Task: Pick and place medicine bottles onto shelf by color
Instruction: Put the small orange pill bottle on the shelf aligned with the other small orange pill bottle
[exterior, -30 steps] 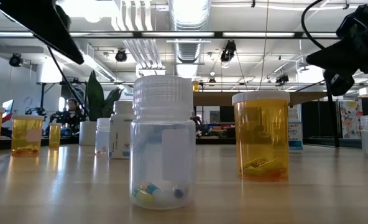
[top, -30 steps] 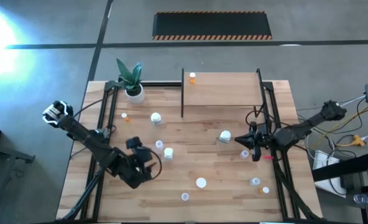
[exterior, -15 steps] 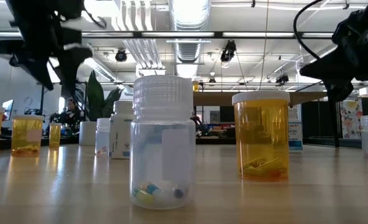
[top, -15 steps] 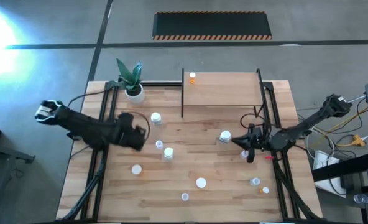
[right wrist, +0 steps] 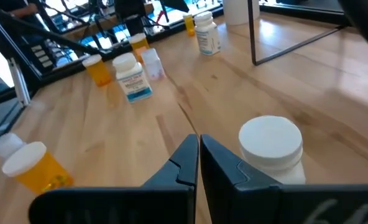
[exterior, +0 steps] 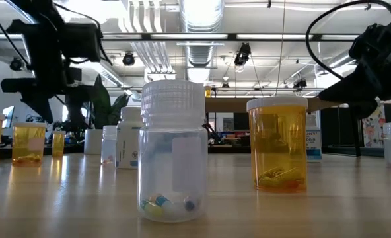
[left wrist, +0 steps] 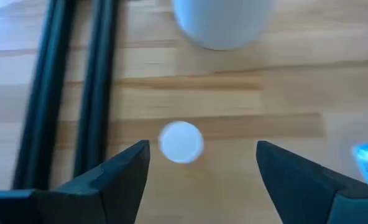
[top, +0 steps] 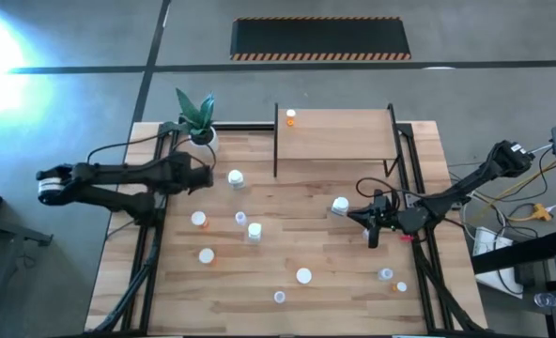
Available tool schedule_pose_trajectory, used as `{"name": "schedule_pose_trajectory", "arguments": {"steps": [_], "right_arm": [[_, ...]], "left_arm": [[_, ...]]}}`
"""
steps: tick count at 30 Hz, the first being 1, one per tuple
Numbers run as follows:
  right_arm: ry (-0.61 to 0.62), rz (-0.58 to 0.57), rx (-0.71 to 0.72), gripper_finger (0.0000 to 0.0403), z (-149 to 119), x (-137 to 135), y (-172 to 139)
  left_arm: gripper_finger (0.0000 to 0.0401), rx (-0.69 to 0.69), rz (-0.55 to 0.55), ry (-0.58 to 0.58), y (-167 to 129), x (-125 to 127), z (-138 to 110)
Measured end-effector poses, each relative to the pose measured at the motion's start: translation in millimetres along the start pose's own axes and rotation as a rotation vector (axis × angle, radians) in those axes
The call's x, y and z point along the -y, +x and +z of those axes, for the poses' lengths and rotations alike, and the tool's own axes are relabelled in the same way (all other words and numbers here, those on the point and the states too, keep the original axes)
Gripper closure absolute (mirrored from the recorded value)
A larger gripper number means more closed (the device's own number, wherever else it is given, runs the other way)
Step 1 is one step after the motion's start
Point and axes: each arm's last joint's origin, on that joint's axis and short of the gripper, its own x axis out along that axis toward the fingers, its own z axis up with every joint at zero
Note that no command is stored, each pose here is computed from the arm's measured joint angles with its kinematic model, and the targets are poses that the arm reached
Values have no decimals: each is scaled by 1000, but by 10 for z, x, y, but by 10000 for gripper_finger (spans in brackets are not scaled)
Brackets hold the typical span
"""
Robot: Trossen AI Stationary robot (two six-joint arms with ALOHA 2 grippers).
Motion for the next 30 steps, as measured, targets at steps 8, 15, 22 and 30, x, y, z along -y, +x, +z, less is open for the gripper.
{"name": "schedule_pose_trajectory", "arguments": {"steps": [8,15,22,30], "right_arm": [[3,1,2,394,2,-1,0],[3,1,2,394,2,-1,0],[10,1,2,394,2,-1,0],[10,1,2,394,2,-1,0]], "left_arm": [[176,-27,80,-16,206,10,-12],[197,-19,146,27,335,79,-68],[221,-20,199,63,417,118,-108],[273,-14,217,77,443,130,-118]]}}
